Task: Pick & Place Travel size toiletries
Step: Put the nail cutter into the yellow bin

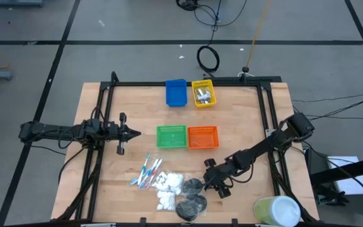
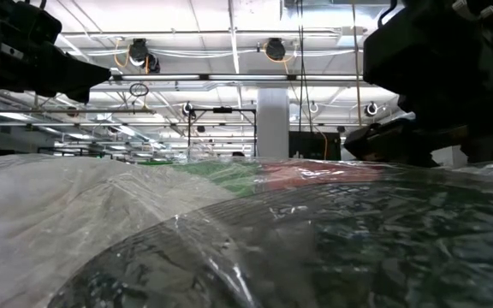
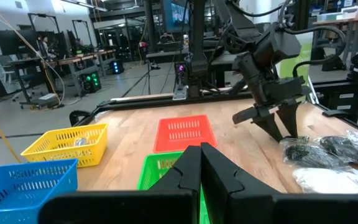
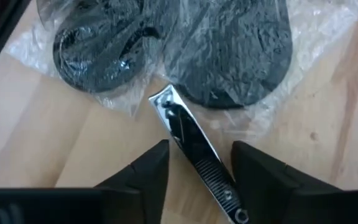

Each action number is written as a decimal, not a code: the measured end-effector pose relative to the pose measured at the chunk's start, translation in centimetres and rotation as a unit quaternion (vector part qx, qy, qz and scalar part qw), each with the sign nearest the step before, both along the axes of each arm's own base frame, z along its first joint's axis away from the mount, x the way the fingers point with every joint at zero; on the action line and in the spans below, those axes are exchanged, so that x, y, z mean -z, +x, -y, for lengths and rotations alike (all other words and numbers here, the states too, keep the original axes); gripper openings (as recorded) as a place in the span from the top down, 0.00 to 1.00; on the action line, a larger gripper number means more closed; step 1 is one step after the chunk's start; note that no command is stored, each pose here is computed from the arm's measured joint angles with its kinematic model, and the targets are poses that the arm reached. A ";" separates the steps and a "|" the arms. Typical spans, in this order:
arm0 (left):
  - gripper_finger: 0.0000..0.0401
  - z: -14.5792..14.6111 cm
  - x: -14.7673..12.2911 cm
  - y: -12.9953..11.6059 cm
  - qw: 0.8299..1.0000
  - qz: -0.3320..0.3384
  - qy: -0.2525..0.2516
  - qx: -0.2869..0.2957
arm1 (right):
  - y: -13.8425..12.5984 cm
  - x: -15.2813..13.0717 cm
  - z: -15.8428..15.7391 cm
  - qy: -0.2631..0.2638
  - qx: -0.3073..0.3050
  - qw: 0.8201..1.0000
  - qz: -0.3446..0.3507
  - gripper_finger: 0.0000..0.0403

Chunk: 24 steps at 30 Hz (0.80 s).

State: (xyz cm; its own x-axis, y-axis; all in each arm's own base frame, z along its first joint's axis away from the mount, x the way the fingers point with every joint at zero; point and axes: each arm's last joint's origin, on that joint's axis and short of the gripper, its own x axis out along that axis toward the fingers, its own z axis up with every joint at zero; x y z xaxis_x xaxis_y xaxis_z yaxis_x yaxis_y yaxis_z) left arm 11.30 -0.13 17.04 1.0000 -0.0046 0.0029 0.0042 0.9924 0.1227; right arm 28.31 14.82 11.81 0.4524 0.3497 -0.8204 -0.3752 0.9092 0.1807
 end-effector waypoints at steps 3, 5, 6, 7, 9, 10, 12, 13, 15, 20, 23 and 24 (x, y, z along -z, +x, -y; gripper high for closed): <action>0.99 0.0 0.0 0.0 1.000 0.000 0.000 0.000 | 0.0 0.1 0.0 -0.005 -0.002 1.000 0.000 0.69; 0.99 0.0 0.0 0.0 1.000 0.000 0.000 0.000 | 0.0 0.1 0.0 -0.006 -0.003 1.000 -0.002 0.74; 0.99 0.0 0.0 0.0 1.000 0.000 0.000 0.000 | 0.0 0.1 0.0 -0.006 -0.002 1.000 -0.002 0.77; 0.99 0.0 0.0 0.0 1.000 0.000 0.000 0.000 | -0.1 0.2 0.0 -0.006 -0.003 1.000 -0.004 0.80; 0.99 0.0 0.0 0.0 1.000 0.000 0.000 0.000 | -0.1 0.2 0.1 -0.005 -0.003 1.000 -0.005 0.86; 0.99 0.0 0.0 0.0 1.000 0.000 0.000 0.000 | -0.1 0.2 0.1 -0.004 -0.002 1.000 -0.005 0.89; 0.99 0.0 0.0 0.0 1.000 0.000 0.000 0.000 | -0.1 0.1 0.1 -0.003 -0.003 1.000 -0.007 0.90; 0.99 0.0 0.0 0.0 1.000 0.000 0.000 0.000 | -0.1 0.1 0.1 -0.003 -0.003 1.000 -0.007 0.90; 0.99 0.0 0.0 0.0 1.000 0.000 0.000 0.000 | -0.2 -0.1 0.1 0.002 -0.007 1.000 -0.009 0.90; 0.99 0.0 0.0 0.0 1.000 0.000 0.000 0.000 | -0.7 -2.0 0.4 0.014 -0.017 1.000 0.008 0.89; 0.99 0.0 0.0 0.0 1.000 0.000 0.000 0.000 | -0.8 -4.3 0.8 0.028 -0.015 0.998 0.050 0.88; 0.99 0.0 0.0 0.0 1.000 0.000 0.000 0.000 | -0.8 -5.0 1.0 0.033 -0.014 0.997 0.065 0.88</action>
